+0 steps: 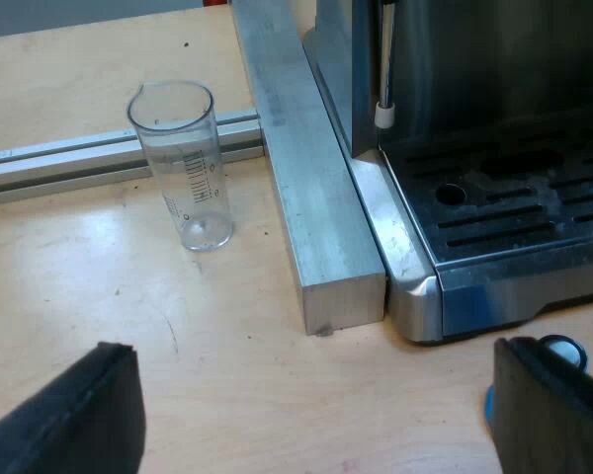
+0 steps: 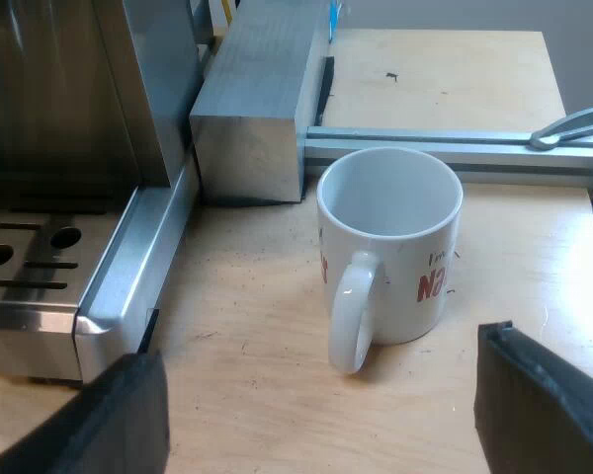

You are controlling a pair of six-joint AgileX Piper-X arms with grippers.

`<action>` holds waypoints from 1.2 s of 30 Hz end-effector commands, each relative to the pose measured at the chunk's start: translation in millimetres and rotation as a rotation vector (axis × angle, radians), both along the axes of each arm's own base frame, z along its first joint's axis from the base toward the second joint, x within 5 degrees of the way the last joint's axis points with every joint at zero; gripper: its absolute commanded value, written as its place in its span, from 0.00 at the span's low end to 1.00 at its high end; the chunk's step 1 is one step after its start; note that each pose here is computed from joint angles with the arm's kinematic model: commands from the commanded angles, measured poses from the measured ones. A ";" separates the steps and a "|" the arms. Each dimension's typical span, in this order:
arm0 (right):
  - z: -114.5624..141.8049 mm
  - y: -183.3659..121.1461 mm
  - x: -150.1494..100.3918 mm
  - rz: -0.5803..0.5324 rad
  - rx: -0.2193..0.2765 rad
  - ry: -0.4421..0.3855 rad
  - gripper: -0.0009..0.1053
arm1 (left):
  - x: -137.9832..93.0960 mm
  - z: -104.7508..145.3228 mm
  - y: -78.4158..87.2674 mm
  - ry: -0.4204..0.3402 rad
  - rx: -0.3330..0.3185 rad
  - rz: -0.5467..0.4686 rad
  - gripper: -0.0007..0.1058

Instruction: Grind coffee beans and then tamp

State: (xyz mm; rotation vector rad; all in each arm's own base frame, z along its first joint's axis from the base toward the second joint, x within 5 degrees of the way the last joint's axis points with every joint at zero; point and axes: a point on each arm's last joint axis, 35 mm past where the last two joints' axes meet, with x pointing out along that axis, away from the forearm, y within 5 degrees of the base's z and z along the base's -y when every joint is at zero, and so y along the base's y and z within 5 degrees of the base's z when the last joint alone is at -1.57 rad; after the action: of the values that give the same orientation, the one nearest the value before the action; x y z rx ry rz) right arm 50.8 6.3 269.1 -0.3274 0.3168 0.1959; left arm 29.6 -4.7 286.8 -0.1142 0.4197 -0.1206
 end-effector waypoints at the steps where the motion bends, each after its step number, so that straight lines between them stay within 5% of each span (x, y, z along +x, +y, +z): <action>1: 1.6 -0.1 1.8 -0.004 -0.004 -0.005 0.63 | 2.8 1.6 -0.9 -0.004 -0.007 -0.015 0.69; 10: 28.9 0.1 -2.8 0.009 0.017 -0.141 0.63 | 3.7 6.0 -4.7 -0.035 -0.078 -0.103 0.69; 12: 39.2 0.7 -9.4 0.042 0.023 -0.152 0.63 | 4.9 11.9 -7.5 -0.077 -0.141 -0.163 0.69; 20: 51.4 9.1 5.3 0.266 0.014 -0.057 0.63 | 9.0 21.5 -15.8 -0.136 -0.174 -0.360 0.69; 30: 51.5 18.1 22.7 0.504 0.067 0.021 0.63 | 26.4 28.3 -32.8 -0.122 -0.210 -0.589 0.69; 36: 49.4 20.6 28.2 0.576 0.082 0.044 0.63 | 32.8 24.3 -46.5 -0.093 -0.140 -0.766 0.69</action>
State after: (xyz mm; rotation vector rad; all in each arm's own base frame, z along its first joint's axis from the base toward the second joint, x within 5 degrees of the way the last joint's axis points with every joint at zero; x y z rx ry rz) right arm 79.9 26.7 314.2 -0.3110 0.2771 0.7648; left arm 62.4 -49.2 309.2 -0.1003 0.3651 -0.8731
